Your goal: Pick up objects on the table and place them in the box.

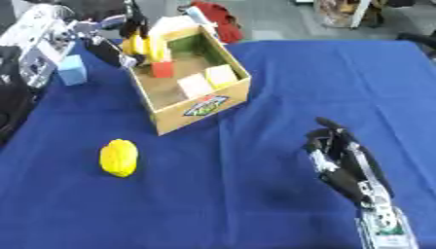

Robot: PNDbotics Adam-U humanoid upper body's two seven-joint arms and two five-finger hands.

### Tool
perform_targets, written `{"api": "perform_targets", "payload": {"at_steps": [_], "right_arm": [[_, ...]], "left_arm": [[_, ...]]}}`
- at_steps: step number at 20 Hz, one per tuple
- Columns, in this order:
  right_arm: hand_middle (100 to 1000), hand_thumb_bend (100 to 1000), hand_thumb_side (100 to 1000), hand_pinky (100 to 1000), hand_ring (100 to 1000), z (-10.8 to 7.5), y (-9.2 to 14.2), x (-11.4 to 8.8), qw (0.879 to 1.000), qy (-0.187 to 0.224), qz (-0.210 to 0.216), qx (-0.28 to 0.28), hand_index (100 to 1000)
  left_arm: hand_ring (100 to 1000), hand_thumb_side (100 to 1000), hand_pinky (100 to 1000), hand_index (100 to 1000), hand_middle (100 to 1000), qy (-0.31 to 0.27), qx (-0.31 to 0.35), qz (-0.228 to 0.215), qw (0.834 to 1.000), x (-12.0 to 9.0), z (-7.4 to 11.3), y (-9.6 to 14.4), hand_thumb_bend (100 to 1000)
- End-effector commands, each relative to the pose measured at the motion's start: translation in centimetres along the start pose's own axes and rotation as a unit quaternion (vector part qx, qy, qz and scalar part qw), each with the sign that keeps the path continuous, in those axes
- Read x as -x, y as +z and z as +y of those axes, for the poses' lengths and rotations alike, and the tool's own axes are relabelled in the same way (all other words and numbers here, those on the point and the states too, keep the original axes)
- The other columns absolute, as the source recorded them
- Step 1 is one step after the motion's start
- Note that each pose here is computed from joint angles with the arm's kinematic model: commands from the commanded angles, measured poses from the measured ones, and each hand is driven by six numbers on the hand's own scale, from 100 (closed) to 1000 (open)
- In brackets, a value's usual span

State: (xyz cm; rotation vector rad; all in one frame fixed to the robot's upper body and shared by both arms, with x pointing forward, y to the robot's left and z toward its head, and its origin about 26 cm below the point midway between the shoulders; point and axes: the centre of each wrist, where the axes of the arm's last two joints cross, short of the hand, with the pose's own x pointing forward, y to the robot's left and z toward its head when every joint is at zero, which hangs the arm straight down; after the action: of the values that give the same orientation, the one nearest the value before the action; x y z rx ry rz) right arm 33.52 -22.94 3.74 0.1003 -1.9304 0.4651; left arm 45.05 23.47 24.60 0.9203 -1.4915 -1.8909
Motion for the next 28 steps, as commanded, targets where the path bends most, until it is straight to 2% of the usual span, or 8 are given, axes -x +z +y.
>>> {"api": "perform_targets", "payload": {"at_steps": [1,6,8,11,13,17,22,28], "right_arm": [[662,100,364,657,626,-0.4,-0.3,-0.4,1.000,0.006,-0.009,0.000,900],[662,100,363,658,626,-0.4,-0.3,-0.4,1.000,0.006,-0.009,-0.001,900],[662,100,363,658,626,-0.4,-0.3,-0.4,1.000,0.007,-0.009,0.000,900],[662,100,364,658,626,-0.5,-0.2,-0.4,1.000,0.007,-0.008,0.001,900],[662,100,365,658,626,-0.5,-0.3,-0.4,1.000,0.008,-0.008,0.001,900],[661,100,364,658,625,-0.5,-0.2,-0.4,1.000,0.008,-0.008,0.001,900],[662,100,365,658,625,-0.6,-0.2,-0.4,1.000,0.008,-0.006,0.003,900],[662,100,364,658,626,-0.5,-0.1,-0.3,1.000,0.008,-0.004,-0.001,900]], "left_arm": [[455,172,620,600,403,0.003,0.023,-0.032,0.999,-0.5,0.2,-0.3,288],[523,183,670,676,482,0.008,0.099,-0.056,0.993,-0.6,-1.3,-0.4,343],[627,200,723,777,607,0.002,0.128,-0.053,0.990,-0.3,-1.4,0.1,418],[745,407,787,870,751,-0.012,0.137,-0.039,0.990,0.2,-0.3,1.1,509],[768,457,810,890,788,-0.018,0.117,-0.024,0.993,0.6,0.7,1.9,535],[758,353,808,881,775,-0.020,0.045,0.011,0.999,1.4,2.6,3.6,470],[732,187,791,865,742,-0.009,-0.042,0.120,0.992,4.1,3.9,5.9,431],[752,208,805,881,768,0.045,-0.021,0.269,0.962,9.3,0.5,6.2,423]]}}
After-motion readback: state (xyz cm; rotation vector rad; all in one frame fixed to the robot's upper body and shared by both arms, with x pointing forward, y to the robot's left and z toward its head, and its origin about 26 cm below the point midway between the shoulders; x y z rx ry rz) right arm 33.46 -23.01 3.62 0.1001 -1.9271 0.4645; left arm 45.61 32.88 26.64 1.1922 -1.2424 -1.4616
